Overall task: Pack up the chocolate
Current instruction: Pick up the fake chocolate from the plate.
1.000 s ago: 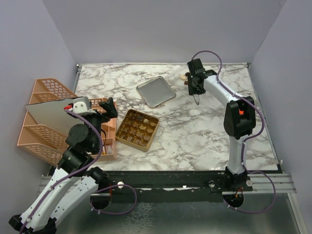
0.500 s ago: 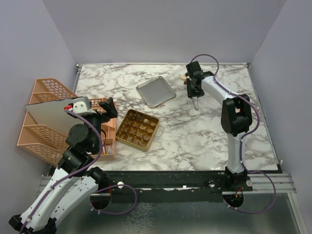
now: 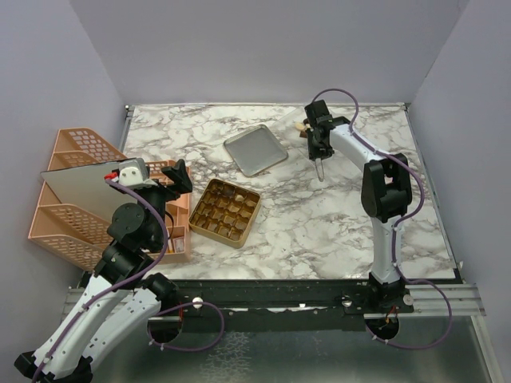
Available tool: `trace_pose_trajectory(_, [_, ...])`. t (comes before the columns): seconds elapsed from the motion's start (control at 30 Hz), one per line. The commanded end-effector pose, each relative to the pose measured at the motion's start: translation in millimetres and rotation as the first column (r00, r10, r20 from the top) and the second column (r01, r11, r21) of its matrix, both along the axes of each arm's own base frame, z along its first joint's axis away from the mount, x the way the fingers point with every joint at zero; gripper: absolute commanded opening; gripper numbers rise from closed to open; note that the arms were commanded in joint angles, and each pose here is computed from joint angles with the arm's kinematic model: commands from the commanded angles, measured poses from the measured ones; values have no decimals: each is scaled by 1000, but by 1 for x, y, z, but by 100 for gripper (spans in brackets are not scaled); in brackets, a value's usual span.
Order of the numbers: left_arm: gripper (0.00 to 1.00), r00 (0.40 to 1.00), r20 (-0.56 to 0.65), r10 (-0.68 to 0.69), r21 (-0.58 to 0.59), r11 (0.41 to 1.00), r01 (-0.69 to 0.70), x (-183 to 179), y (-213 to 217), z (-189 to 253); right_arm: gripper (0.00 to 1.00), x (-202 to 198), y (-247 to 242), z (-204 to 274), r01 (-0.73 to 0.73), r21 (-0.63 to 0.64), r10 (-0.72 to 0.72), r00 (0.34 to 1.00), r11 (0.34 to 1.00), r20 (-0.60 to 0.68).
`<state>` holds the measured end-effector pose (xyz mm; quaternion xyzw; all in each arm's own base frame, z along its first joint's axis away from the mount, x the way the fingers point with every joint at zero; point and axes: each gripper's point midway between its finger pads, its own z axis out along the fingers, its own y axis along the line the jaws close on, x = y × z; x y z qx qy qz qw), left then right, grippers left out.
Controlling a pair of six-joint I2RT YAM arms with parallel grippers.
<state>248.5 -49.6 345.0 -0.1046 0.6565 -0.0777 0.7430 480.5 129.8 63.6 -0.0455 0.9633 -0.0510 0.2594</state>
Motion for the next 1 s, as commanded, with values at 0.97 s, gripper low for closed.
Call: trace_pose_trajectory(0.97, [99,1000,9,2,-1,1000,-2,1,0,0,29,-61,22,66,-84,160,75,995,983,65])
